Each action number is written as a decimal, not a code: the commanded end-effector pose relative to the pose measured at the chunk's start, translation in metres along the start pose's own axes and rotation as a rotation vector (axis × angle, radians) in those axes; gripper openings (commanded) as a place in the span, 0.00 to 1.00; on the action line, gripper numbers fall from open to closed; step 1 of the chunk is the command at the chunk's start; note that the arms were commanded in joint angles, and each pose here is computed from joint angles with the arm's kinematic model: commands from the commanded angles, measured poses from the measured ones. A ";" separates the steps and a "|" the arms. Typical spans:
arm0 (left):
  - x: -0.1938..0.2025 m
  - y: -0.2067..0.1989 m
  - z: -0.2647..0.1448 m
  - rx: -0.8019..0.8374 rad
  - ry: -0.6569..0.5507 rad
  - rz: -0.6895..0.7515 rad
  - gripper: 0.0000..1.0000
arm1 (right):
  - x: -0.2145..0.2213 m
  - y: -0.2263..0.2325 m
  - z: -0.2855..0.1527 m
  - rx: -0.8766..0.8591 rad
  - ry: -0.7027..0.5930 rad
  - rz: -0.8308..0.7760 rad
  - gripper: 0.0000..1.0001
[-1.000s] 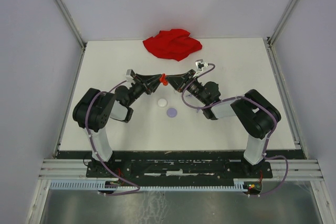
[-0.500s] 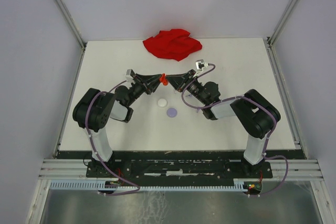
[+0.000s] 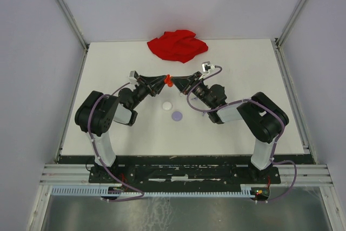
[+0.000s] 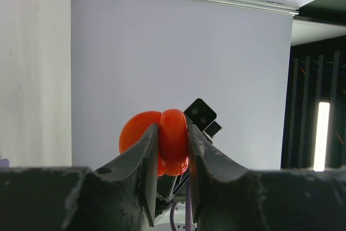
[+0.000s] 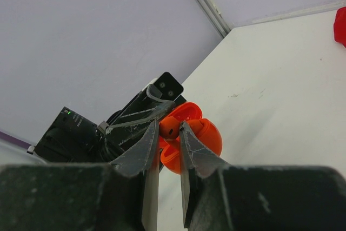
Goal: Insert the wireless bluetooth earbuds into the charging case
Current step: Place the earbud in the charging case.
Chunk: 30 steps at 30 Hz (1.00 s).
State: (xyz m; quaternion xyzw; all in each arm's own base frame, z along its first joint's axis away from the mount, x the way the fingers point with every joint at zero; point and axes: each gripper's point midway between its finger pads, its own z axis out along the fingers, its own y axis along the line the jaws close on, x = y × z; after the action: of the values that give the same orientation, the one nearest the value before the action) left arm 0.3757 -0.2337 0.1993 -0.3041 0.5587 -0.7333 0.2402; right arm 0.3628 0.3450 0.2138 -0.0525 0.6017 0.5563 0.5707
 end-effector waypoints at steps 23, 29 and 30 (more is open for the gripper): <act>0.015 -0.067 0.002 0.246 0.043 0.092 0.03 | -0.012 0.010 0.000 -0.022 -0.061 -0.005 0.42; 0.012 -0.064 0.003 0.241 0.037 0.093 0.03 | -0.022 0.015 -0.006 -0.018 -0.084 -0.050 0.48; 0.012 -0.063 0.003 0.238 0.038 0.094 0.03 | -0.023 0.014 -0.008 -0.007 -0.088 -0.063 0.50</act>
State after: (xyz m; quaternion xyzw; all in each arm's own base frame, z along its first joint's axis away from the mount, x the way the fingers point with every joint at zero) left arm 0.3829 -0.2321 0.2075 -0.3051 0.5479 -0.7367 0.2530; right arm 0.3640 0.3400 0.2083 -0.0384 0.6058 0.5453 0.5781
